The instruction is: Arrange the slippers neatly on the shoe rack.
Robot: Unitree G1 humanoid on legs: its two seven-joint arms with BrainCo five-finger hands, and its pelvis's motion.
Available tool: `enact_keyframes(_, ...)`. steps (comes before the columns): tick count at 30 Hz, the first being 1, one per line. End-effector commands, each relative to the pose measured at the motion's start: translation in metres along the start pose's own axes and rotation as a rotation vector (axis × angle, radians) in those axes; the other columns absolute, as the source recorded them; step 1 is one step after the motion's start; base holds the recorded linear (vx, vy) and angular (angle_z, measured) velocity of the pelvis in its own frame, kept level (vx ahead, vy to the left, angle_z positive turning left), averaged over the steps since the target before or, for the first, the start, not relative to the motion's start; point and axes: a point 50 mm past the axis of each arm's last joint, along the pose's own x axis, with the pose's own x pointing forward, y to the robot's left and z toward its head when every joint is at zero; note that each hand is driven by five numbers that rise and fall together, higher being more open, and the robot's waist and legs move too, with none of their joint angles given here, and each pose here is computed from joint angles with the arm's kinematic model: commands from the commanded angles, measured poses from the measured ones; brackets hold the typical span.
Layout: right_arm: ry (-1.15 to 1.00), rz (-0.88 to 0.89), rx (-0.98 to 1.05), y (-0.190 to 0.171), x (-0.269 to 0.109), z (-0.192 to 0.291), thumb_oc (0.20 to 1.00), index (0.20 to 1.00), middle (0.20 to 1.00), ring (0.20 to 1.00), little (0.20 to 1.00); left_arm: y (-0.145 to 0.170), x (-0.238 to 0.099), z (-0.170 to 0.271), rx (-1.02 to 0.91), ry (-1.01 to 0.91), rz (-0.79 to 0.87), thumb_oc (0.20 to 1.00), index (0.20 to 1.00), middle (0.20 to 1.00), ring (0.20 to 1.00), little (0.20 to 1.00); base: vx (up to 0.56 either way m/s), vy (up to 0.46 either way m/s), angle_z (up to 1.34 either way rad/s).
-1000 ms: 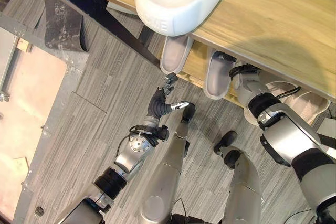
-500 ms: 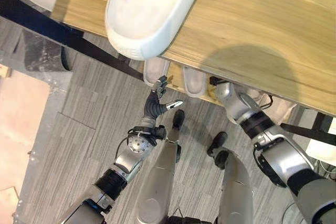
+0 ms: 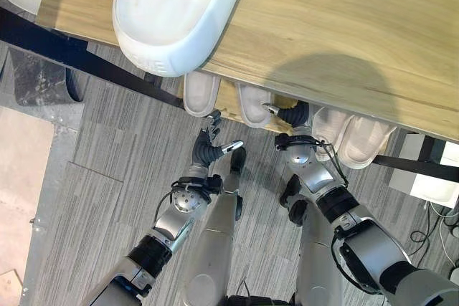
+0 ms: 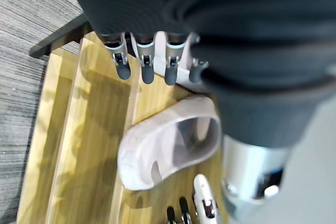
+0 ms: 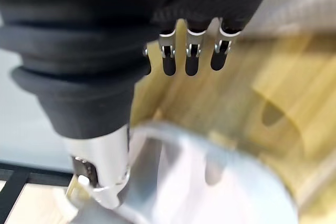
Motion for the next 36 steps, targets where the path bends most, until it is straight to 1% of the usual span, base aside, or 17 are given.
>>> enact_keyframes(1, -0.043, 0.047, 0.183, 0.013, 0.013, 0.027, 1.000, 1.000, 1.000, 1.000, 1.000, -0.008, -0.003, 0.016, -0.028, -0.098, -0.047, 1.000, 1.000, 1.000, 1.000, 1.000, 0.00, 0.000, 0.00)
enact_keyframes(4, 0.010, 0.080, 0.281, 0.022, 0.014, 0.029, 1.000, 1.000, 1.000, 1.000, 1.000, -0.009, -0.004, 0.014, -0.032, -0.086, -0.060, 1.000, 1.000, 1.000, 1.000, 1.000, 0.00, 0.002, -0.01)
enact_keyframes(5, 0.060, 0.084, 0.394, 0.026, 0.014, 0.028, 1.000, 1.000, 1.000, 1.000, 1.000, -0.009, -0.004, 0.013, -0.034, -0.077, -0.069, 1.000, 1.000, 1.000, 1.000, 1.000, 0.00, 0.000, 0.00)
enact_keyframes(7, 0.117, 0.090, 0.485, 0.031, 0.013, 0.025, 1.000, 1.000, 1.000, 1.000, 1.000, -0.010, -0.006, 0.010, -0.036, -0.062, -0.076, 1.000, 1.000, 1.000, 1.000, 1.000, 0.00, 0.000, 0.00)
enact_keyframes(8, 0.154, 0.101, 0.599, 0.035, 0.014, 0.027, 1.000, 1.000, 1.000, 1.000, 1.000, -0.011, -0.006, 0.008, -0.041, -0.048, -0.086, 1.000, 1.000, 1.000, 1.000, 1.000, 0.00, 0.000, 0.00)
enact_keyframes(9, 0.154, 0.101, 0.600, 0.034, 0.014, 0.027, 1.000, 1.000, 1.000, 1.000, 1.000, -0.011, -0.006, 0.008, -0.041, -0.048, -0.086, 1.000, 1.000, 1.000, 1.000, 1.000, 0.00, 0.000, 0.00)
enact_keyframes(10, 0.165, 0.098, 0.652, 0.036, 0.015, 0.029, 1.000, 1.000, 1.000, 1.000, 1.000, -0.012, -0.006, 0.009, -0.046, -0.047, -0.092, 1.000, 1.000, 1.000, 1.000, 1.000, 0.01, -0.014, 0.04)
enact_keyframes(15, 0.137, 0.133, 0.660, 0.036, 0.021, 0.039, 1.000, 1.000, 1.000, 1.000, 1.000, -0.012, -0.005, 0.011, -0.051, -0.052, -0.102, 1.000, 1.000, 1.000, 1.000, 1.000, 0.01, -0.025, 0.04)
enact_keyframes(22, 0.122, 0.087, 0.720, 0.024, 0.040, 0.051, 1.000, 1.000, 1.000, 1.000, 1.000, -0.014, -0.004, 0.014, -0.067, -0.059, -0.126, 1.000, 1.000, 1.000, 1.000, 1.000, 0.00, 0.000, 0.00)
enact_keyframes(25, 0.116, 0.065, 0.825, 0.014, 0.047, 0.054, 1.000, 1.000, 1.000, 1.000, 1.000, -0.015, -0.004, 0.014, -0.069, -0.055, -0.148, 1.000, 1.000, 1.000, 1.000, 1.000, 0.00, -0.005, 0.01)
enact_keyframes(26, 0.122, 0.069, 0.907, 0.011, 0.049, 0.055, 1.000, 1.000, 1.000, 1.000, 1.000, -0.017, -0.004, 0.014, -0.076, -0.053, -0.161, 1.000, 1.000, 1.000, 1.000, 1.000, 0.00, -0.016, 0.04)
enact_keyframes(30, 0.118, 0.022, 1.031, -0.005, 0.056, 0.049, 1.000, 1.000, 1.000, 1.000, 1.000, -0.017, -0.005, 0.012, -0.089, -0.045, -0.189, 1.000, 1.000, 1.000, 1.000, 1.000, 0.00, -0.017, 0.10)
enact_keyframes(34, 0.116, 0.002, 1.039, -0.014, 0.056, 0.041, 1.000, 1.000, 1.000, 1.000, 1.000, -0.016, -0.005, 0.008, -0.082, -0.025, -0.200, 1.000, 1.000, 1.000, 1.000, 1.000, 0.01, -0.016, 0.04)
enact_keyframes(36, 0.125, 0.003, 0.972, -0.020, 0.054, 0.032, 1.000, 1.000, 1.000, 1.000, 1.000, -0.014, -0.005, 0.005, -0.075, -0.016, -0.199, 1.000, 1.000, 1.000, 1.000, 1.000, 0.02, -0.035, 0.02)
